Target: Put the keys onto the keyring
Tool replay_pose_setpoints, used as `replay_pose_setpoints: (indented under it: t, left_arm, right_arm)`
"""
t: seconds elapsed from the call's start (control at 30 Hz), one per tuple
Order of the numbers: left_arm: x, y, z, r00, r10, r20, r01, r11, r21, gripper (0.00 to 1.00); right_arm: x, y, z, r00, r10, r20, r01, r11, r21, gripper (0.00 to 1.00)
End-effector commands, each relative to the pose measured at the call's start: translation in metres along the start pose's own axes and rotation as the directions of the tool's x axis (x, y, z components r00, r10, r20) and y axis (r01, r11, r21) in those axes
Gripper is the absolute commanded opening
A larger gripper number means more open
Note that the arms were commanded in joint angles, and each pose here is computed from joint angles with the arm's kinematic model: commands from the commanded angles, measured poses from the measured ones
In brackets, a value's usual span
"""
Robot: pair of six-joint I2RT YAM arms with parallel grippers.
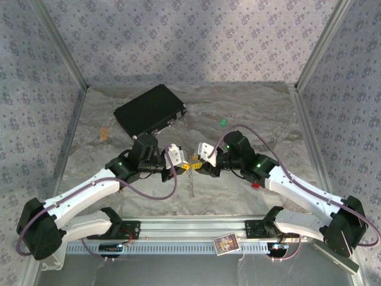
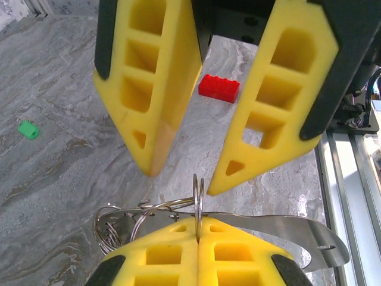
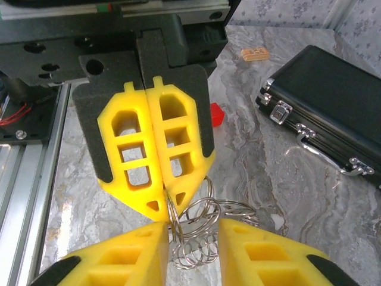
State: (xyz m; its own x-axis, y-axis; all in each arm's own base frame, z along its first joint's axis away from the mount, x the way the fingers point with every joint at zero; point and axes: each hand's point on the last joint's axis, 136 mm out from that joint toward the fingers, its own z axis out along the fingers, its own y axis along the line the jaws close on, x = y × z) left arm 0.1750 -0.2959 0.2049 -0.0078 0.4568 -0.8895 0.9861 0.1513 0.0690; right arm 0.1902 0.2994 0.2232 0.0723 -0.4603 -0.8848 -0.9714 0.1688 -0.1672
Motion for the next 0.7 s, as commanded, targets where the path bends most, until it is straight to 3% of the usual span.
replay_pose_setpoints:
  t: [0.0,0.2,0.27,0.47,0.63,0.67]
  left_arm:
    - [-0.018,0.001,-0.003,0.998,0.047,0.032,-0.047,0.999,0.000,0.00]
    - [-0.020,0.001,-0.002,0.998,0.048,0.040,-0.048,0.999,0.005,0.00]
    - [-0.021,0.002,-0.002,0.998,0.045,0.044,-0.045,0.999,-0.003,0.00]
    - [-0.021,0.003,-0.001,0.999,0.032,0.040,-0.032,0.999,-0.006,0.12]
    - [-0.020,0.002,-0.001,0.999,0.031,0.039,-0.031,1.000,-0.002,0.13]
    - [-0.020,0.002,-0.001,0.999,0.032,0.038,-0.032,0.999,0.001,0.09]
  right_arm:
    - [-0.006,0.002,0.002,1.000,-0.013,0.020,0.014,1.000,-0.016,0.21]
    - [-0.008,0.009,0.002,1.000,-0.022,0.021,0.024,0.998,-0.056,0.00]
    - [-0.008,0.012,0.002,1.000,-0.022,0.018,0.023,0.997,-0.073,0.00]
    - [-0.008,0.015,0.003,1.000,-0.030,0.002,0.030,0.995,-0.091,0.00]
    - [-0.008,0.016,0.005,0.999,-0.036,-0.013,0.035,0.994,-0.099,0.00]
    - [-0.009,0.016,0.004,0.999,-0.040,-0.011,0.039,0.994,-0.099,0.00]
